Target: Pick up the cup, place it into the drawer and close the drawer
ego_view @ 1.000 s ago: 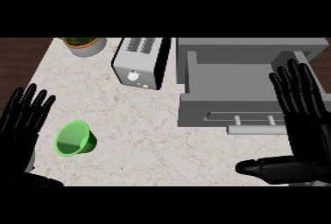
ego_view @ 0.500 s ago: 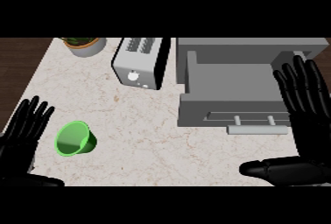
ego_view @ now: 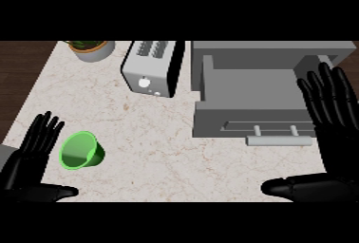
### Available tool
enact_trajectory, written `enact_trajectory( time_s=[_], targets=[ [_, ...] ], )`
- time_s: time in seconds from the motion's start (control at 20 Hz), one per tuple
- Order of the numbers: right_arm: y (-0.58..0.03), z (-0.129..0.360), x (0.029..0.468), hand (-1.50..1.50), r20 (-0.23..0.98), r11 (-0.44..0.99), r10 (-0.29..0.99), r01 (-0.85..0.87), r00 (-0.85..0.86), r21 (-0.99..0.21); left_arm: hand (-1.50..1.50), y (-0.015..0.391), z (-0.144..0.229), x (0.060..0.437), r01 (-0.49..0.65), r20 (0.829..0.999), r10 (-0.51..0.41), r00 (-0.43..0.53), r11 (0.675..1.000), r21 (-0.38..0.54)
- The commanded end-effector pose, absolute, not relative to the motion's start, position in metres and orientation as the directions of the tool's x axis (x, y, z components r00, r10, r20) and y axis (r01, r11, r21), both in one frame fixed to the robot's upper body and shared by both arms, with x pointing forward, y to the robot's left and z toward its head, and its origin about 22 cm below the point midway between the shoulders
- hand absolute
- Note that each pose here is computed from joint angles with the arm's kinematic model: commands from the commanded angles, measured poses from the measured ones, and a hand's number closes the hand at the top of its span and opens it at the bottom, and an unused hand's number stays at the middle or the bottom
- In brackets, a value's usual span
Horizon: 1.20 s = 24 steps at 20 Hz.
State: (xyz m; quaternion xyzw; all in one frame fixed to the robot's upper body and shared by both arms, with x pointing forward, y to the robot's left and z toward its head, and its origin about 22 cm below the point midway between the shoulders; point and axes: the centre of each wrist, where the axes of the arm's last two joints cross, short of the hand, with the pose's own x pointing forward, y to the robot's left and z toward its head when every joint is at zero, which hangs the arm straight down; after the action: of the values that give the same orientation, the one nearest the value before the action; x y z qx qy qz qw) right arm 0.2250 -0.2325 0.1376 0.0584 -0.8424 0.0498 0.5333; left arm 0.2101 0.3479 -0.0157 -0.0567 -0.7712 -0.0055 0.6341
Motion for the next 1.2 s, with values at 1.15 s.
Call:
enact_trajectory(
  time_s=[1.15],
  targets=[
    [-0.243, 0.155, 0.23, -1.5, 0.907, 0.988, -0.049, -0.156, -0.419, -0.019, -1.5, 0.385, -0.105, 0.232, 0.044, 0.988, 0.083, -0.13, 0.996, -0.078]
  ],
)
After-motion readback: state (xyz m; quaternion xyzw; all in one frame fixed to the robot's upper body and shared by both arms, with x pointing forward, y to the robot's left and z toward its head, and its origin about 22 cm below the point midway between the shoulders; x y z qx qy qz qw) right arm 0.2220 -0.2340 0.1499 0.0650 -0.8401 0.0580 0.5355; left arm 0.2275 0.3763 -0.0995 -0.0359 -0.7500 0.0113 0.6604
